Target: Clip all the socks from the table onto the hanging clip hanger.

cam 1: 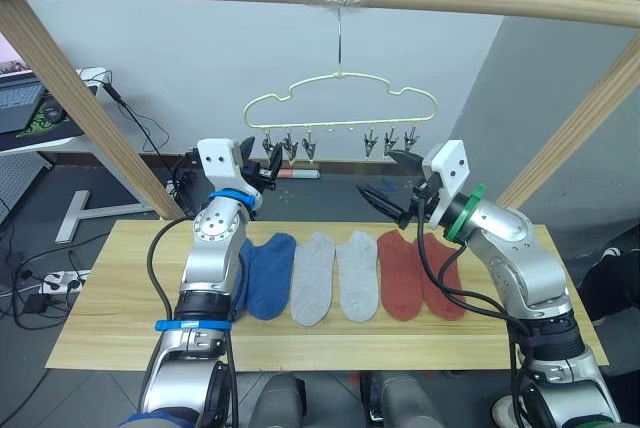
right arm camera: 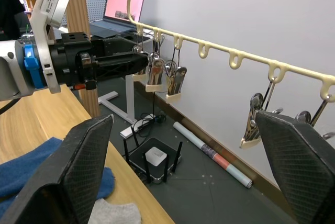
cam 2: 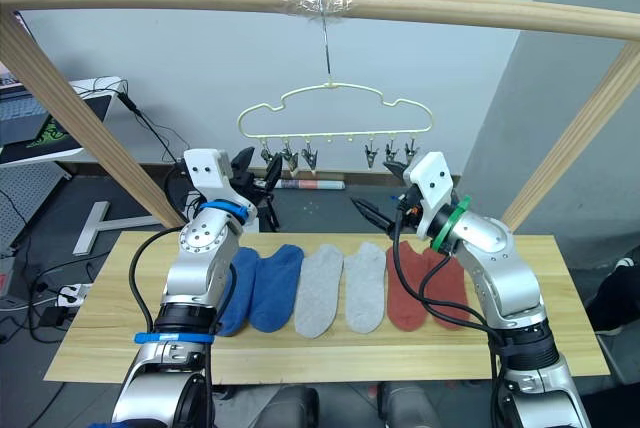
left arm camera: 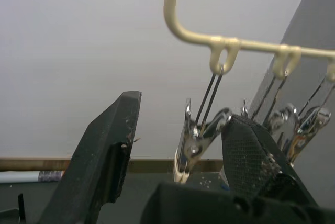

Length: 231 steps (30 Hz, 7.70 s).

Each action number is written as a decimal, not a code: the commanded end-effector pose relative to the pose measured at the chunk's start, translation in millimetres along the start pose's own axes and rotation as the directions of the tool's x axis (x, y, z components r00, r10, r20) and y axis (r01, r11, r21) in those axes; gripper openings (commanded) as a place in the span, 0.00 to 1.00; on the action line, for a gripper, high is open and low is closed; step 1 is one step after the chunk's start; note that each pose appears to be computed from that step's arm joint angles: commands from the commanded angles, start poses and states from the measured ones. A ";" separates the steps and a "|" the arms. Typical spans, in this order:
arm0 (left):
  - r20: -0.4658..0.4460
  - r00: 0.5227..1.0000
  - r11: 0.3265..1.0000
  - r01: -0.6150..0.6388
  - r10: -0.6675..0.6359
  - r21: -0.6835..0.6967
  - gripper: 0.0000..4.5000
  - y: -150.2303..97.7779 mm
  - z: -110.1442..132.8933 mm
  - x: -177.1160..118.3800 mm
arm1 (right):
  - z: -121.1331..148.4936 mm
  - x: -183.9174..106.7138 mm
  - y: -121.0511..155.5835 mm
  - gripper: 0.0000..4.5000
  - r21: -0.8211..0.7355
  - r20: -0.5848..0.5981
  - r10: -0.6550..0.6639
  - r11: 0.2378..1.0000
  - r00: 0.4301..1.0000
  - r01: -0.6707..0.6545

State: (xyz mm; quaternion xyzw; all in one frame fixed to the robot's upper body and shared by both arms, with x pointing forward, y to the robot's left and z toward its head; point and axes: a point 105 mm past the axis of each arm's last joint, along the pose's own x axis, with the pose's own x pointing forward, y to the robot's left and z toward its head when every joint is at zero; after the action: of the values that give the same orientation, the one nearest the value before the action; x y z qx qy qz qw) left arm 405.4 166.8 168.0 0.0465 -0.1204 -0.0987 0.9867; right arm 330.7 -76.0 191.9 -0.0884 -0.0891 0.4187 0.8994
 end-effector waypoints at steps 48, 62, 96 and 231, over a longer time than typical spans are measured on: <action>0.053 0.998 0.999 0.021 -0.019 -0.032 0.00 -2.1 13.2 -7.8 | -154.3 -102.9 -43.8 1.00 -0.015 -0.525 -0.333 0.923 0.783 0.383; 0.053 0.998 0.999 0.025 -0.023 -0.038 0.00 -4.8 15.1 -5.4 | -199.2 -98.2 -49.0 1.00 0.032 -0.635 -0.225 0.948 0.739 0.317; 0.062 0.998 0.999 -0.008 0.010 -0.040 0.00 2.2 19.4 -2.7 | -194.5 -110.9 -22.7 0.01 0.239 -0.604 -0.022 0.949 0.797 0.207; 0.076 0.995 0.968 0.087 -0.071 -0.237 0.00 -8.0 36.6 0.8 | -78.7 -6.8 24.9 0.01 0.098 -0.337 0.225 0.974 0.914 -0.204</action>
State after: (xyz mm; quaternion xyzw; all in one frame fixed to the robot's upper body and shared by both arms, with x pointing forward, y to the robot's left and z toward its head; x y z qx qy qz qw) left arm 400.2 162.3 181.6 -0.0595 -0.1107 -0.1324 0.9832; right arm 324.1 -79.8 97.1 -0.1302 0.1200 0.4867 0.8554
